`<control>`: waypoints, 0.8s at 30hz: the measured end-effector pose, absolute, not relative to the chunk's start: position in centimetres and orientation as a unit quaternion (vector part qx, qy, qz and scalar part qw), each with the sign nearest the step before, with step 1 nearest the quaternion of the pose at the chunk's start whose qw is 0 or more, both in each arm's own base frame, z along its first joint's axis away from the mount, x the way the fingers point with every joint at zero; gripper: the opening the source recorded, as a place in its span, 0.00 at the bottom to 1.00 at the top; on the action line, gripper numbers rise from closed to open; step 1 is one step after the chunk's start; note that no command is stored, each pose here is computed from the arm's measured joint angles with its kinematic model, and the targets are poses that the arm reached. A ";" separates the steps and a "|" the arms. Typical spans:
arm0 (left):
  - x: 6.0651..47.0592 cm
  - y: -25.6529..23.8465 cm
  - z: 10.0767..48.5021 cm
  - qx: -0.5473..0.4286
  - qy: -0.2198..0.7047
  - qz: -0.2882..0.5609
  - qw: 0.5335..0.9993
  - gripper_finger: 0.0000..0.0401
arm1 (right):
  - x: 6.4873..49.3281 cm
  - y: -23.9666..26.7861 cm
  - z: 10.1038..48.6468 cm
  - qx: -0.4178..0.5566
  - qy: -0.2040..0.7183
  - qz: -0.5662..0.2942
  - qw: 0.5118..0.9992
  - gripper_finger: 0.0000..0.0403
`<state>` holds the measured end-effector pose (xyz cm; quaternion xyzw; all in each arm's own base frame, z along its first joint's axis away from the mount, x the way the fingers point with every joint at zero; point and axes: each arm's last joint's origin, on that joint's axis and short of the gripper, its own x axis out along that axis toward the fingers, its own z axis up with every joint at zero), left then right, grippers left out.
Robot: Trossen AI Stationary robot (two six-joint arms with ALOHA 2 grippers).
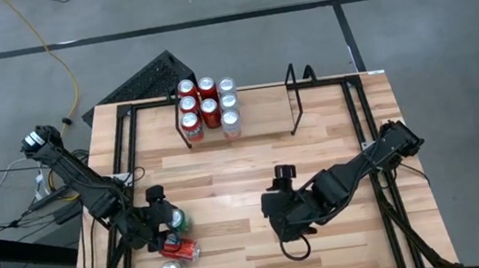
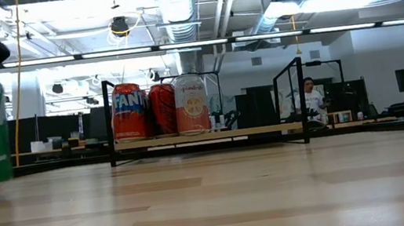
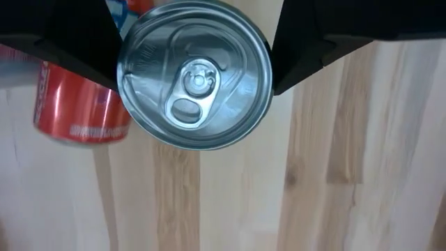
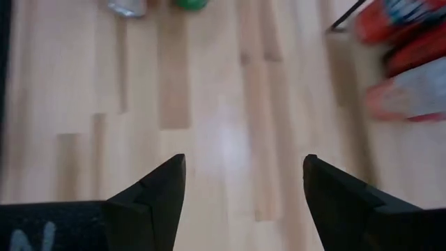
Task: Place canned beverage on shelf
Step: Put the green soda can on the shelf
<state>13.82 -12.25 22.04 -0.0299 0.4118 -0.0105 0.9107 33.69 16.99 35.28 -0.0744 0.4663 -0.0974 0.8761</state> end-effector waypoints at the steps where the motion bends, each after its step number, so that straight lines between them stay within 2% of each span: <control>1: 13.9 -12.3 22.1 -0.028 0.407 -0.014 0.913 0.71 | 33.7 16.9 35.3 -0.088 0.460 -0.105 0.877 0.66; 6: 14.5 -12.9 22.8 0.012 0.361 -0.060 0.931 0.71 | 34.1 17.1 35.7 -0.154 0.421 -0.114 0.886 0.66; 12: 16.3 -12.8 24.4 0.080 0.308 -0.150 0.936 0.71 | 35.5 17.9 36.7 -0.207 0.367 -0.024 0.907 0.65; 18: 18.6 -10.6 26.8 0.104 0.276 -0.209 0.933 0.71 | 38.0 17.6 37.1 -0.187 0.309 0.120 0.925 0.65; 24: 19.4 -9.3 28.8 0.196 0.245 -0.233 0.920 0.71 | 39.8 14.5 35.8 -0.122 0.348 0.117 0.922 0.65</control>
